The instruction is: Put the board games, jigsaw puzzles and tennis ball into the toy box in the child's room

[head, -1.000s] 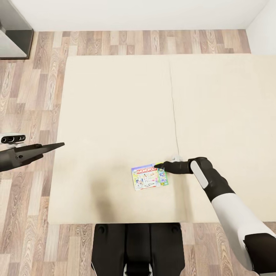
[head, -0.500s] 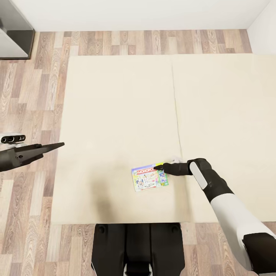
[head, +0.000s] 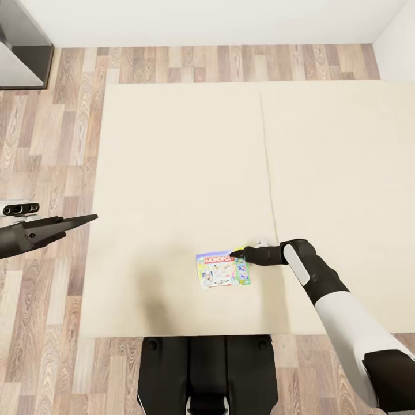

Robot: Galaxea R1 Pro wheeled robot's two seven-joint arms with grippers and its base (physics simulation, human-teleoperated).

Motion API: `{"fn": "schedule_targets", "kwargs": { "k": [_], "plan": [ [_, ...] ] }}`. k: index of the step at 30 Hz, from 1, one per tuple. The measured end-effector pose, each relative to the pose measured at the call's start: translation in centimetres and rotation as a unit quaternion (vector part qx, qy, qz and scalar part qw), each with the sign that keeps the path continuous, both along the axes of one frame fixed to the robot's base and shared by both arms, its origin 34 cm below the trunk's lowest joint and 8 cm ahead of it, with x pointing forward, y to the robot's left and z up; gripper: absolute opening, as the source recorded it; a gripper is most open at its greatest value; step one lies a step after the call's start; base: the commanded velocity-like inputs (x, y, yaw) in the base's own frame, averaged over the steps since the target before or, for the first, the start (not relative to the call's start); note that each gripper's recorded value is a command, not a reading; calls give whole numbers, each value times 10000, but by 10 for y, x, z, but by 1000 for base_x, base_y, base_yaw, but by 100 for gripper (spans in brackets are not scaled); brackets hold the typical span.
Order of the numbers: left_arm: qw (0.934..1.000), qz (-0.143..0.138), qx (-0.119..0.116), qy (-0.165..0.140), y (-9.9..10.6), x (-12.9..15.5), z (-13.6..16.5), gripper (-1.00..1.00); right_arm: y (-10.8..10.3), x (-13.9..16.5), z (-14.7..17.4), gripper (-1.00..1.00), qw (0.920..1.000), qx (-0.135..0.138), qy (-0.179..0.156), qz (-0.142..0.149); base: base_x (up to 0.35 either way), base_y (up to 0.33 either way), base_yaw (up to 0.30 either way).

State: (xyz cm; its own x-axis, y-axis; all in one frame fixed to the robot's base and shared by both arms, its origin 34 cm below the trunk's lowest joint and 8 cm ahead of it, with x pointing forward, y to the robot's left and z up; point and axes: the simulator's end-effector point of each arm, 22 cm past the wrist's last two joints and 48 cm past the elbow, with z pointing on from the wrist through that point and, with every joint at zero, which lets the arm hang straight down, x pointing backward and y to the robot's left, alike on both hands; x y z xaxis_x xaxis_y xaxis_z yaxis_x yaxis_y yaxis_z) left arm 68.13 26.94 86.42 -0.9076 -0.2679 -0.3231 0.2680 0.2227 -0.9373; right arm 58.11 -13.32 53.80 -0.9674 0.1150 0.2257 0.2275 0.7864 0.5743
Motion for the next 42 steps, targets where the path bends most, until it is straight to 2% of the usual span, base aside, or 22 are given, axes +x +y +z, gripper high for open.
{"fn": "schedule_targets", "kwargs": {
  "k": [6,15,33,42],
  "plan": [
    [10000,0,0,-2,0,0,0,100,1,3,1,100,10000,5,-26,-1,0,87,0],
    [10000,-22,46,-10,2,0,1,100,2,-5,-1,100,9998,-41,23,212,0,186,0],
    [10000,-28,53,-9,2,0,0,100,3,-6,-2,100,9997,-41,26,231,0,259,0],
    [10000,-26,53,-7,3,0,0,100,3,-5,-1,100,9997,-34,30,225,0,111,0]
  ]
}}
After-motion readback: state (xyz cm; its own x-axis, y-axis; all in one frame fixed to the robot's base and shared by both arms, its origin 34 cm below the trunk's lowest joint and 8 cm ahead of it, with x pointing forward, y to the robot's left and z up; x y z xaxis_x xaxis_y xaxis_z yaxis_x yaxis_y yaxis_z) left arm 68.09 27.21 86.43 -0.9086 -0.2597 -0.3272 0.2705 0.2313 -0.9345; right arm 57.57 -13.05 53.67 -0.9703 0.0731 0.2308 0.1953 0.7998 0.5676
